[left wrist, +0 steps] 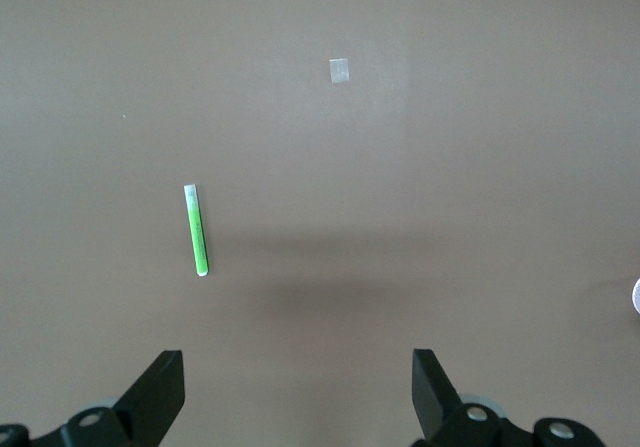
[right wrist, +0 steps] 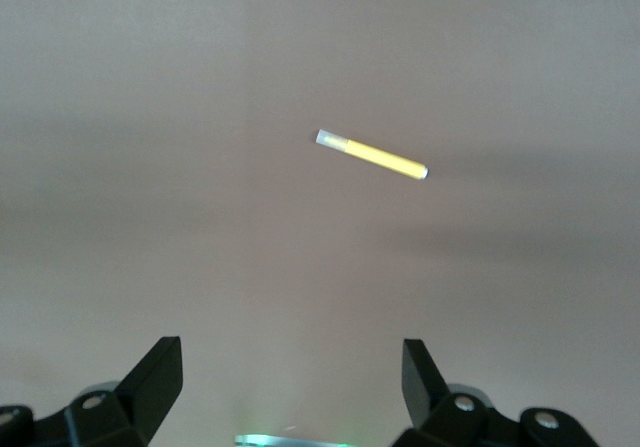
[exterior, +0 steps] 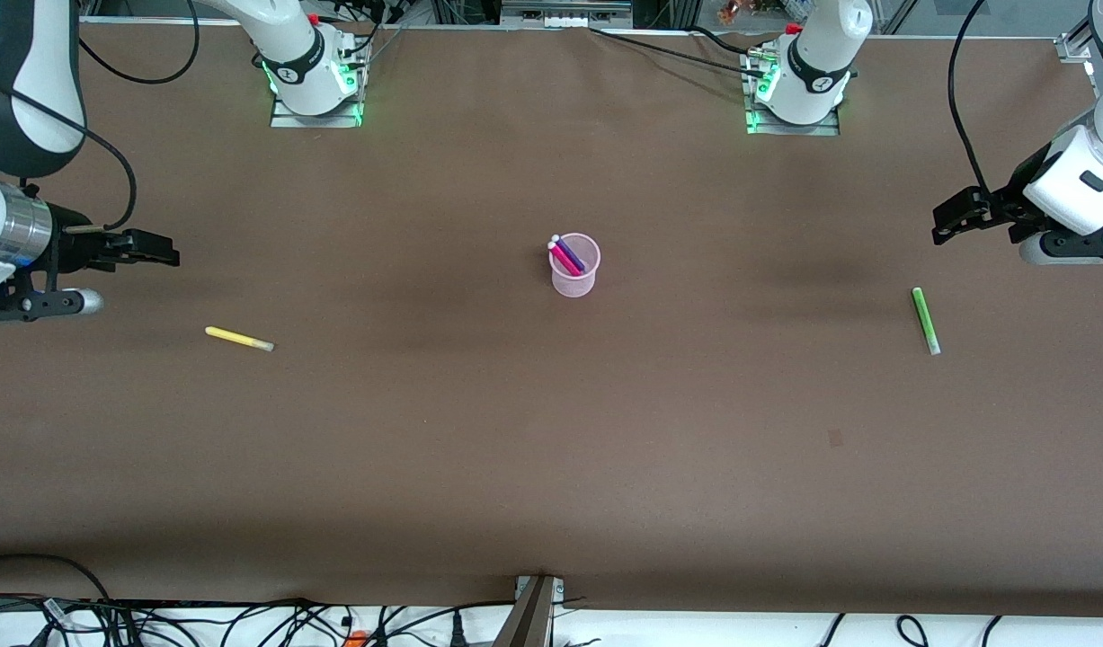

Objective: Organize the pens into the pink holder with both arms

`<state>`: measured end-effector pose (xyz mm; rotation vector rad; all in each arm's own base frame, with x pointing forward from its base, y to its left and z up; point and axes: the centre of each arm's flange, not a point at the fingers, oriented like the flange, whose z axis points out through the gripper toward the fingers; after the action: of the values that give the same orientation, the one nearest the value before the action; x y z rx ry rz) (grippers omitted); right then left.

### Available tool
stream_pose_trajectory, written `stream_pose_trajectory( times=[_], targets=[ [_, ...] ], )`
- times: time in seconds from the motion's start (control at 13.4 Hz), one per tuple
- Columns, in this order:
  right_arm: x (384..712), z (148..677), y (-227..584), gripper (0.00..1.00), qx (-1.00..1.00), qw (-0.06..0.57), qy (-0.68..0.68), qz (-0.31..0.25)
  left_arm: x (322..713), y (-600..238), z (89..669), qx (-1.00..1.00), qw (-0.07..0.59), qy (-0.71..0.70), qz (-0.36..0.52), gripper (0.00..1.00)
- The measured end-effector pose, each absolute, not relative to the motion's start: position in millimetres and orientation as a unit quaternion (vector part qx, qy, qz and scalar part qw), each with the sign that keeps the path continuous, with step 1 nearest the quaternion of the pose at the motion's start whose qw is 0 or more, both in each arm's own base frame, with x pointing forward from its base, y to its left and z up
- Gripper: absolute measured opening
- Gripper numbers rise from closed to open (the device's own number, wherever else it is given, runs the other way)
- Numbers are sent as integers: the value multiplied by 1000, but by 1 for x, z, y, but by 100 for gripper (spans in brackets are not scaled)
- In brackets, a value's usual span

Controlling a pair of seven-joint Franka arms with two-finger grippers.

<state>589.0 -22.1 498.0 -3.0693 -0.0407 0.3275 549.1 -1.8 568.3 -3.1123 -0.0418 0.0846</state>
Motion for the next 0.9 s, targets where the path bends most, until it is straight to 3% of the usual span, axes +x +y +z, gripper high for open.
stream_pose_trajectory(
  times=[0.9],
  targets=[
    [582,522,-26,98,-996,43,16,74,549,-2,571,-1000,14,-12,25,100]
  ],
)
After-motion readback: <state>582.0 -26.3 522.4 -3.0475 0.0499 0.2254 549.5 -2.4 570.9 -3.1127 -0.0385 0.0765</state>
